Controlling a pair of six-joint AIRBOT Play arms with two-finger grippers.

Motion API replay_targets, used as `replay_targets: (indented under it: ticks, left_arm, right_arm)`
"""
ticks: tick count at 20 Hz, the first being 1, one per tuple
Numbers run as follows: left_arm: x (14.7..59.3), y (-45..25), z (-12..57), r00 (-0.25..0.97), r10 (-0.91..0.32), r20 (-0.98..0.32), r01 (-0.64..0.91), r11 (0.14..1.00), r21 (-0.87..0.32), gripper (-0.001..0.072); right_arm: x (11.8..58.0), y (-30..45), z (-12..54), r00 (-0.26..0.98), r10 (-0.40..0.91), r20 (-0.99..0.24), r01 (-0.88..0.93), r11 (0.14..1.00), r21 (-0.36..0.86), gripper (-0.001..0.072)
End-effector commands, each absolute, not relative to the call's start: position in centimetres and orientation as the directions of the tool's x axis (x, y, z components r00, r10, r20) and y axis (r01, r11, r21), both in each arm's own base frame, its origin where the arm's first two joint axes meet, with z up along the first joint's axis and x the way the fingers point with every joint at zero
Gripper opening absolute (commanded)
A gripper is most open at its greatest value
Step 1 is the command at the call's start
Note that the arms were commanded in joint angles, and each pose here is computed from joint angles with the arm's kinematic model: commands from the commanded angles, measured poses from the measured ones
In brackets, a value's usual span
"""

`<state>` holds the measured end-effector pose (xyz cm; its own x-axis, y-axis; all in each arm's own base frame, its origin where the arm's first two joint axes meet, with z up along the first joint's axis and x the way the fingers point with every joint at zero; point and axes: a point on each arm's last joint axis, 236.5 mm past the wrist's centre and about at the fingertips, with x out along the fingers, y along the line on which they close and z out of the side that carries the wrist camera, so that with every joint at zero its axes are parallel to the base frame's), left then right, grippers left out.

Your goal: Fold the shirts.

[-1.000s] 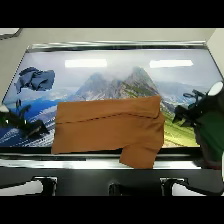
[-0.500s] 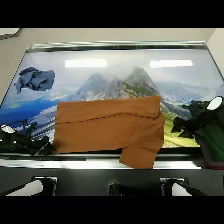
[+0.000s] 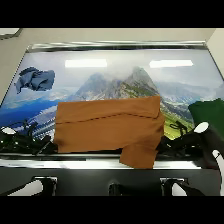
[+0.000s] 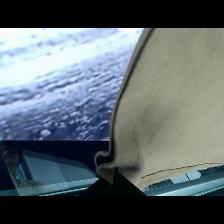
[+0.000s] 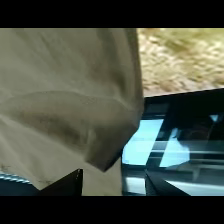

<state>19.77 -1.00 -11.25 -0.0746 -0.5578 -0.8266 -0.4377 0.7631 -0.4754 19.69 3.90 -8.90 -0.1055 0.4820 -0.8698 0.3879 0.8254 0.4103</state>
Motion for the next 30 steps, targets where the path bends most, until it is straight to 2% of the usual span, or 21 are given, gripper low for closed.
replay_targets:
  ticks: [1,2,5,6,7,8,11,14,18,20,23,25,30]
  left_arm:
    - [20.3,-0.6,-11.5,-0.051,-0.539,-0.840,-0.436,0.769,-0.467,0.0040]
    - [20.3,-0.6,-11.5,-0.050,-0.539,-0.841,-0.436,0.770,-0.467,0.0040]
    - [20.4,-0.7,-11.4,-0.044,-0.543,-0.839,-0.438,0.765,-0.472,0.0040]
    - [20.5,-0.6,-11.4,-0.043,-0.542,-0.839,-0.438,0.765,-0.472,0.0040]
    - [20.5,-0.6,-11.4,-0.043,-0.542,-0.839,-0.437,0.766,-0.472,0.0040]
    - [20.5,-0.6,-11.4,-0.043,-0.542,-0.839,-0.437,0.766,-0.472,0.0040]
    - [21.7,-0.4,-10.1,-0.007,-0.539,-0.843,-0.361,0.787,-0.500,0.0038]
    - [26.4,0.4,-5.2,0.180,-0.513,-0.839,-0.283,0.790,-0.544,0.0037]
    - [32.7,1.1,0.3,0.335,-0.458,-0.823,-0.227,0.809,-0.542,0.0035]
    - [36.5,1.5,1.6,0.383,-0.433,-0.816,-0.215,0.817,-0.535,0.0035]
    - [41.8,1.0,0.7,0.357,-0.455,-0.816,-0.207,0.813,-0.544,0.0036]
    - [44.3,1.2,-1.4,0.312,-0.478,-0.821,-0.253,0.791,-0.557,0.0037]
    - [44.5,1.2,-7.4,0.150,-0.543,-0.826,-0.334,0.759,-0.559,0.0037]
  right_arm:
    - [19.4,5.1,-10.9,-0.050,0.508,-0.860,0.390,0.803,0.451,0.0499]
    - [19.5,5.0,-11.3,-0.040,0.503,-0.863,0.396,0.801,0.449,0.0487]
    - [20.1,5.1,-11.9,-0.012,0.506,-0.862,0.418,0.786,0.456,0.0355]
    - [20.2,5.2,-11.9,-0.008,0.514,-0.858,0.420,0.780,0.464,0.0269]
    - [20.3,5.4,-11.9,-0.008,0.519,-0.855,0.421,0.777,0.468,0.0094]
    - [20.2,5.5,-11.8,-0.012,0.524,-0.852,0.414,0.778,0.473,0.0037]
    - [20.5,5.8,-10.1,-0.004,0.539,-0.843,0.328,0.797,0.508,0.0035]
    - [24.2,4.9,-5.6,0.119,0.512,-0.851,0.250,0.814,0.525,0.0030]
    - [33.2,1.9,1.5,0.355,0.434,-0.828,0.250,0.809,0.532,0.0029]
    - [38.2,1.6,3.4,0.418,0.422,-0.804,0.207,0.818,0.537,0.0029]
    - [45.6,4.2,1.8,0.419,0.431,-0.800,0.139,0.840,0.525,0.0030]
    - [48.9,4.9,-1.1,0.387,0.438,-0.811,0.189,0.824,0.535,0.0030]
    - [50.2,6.7,-6.5,0.283,0.484,-0.828,0.234,0.802,0.549,0.0034]
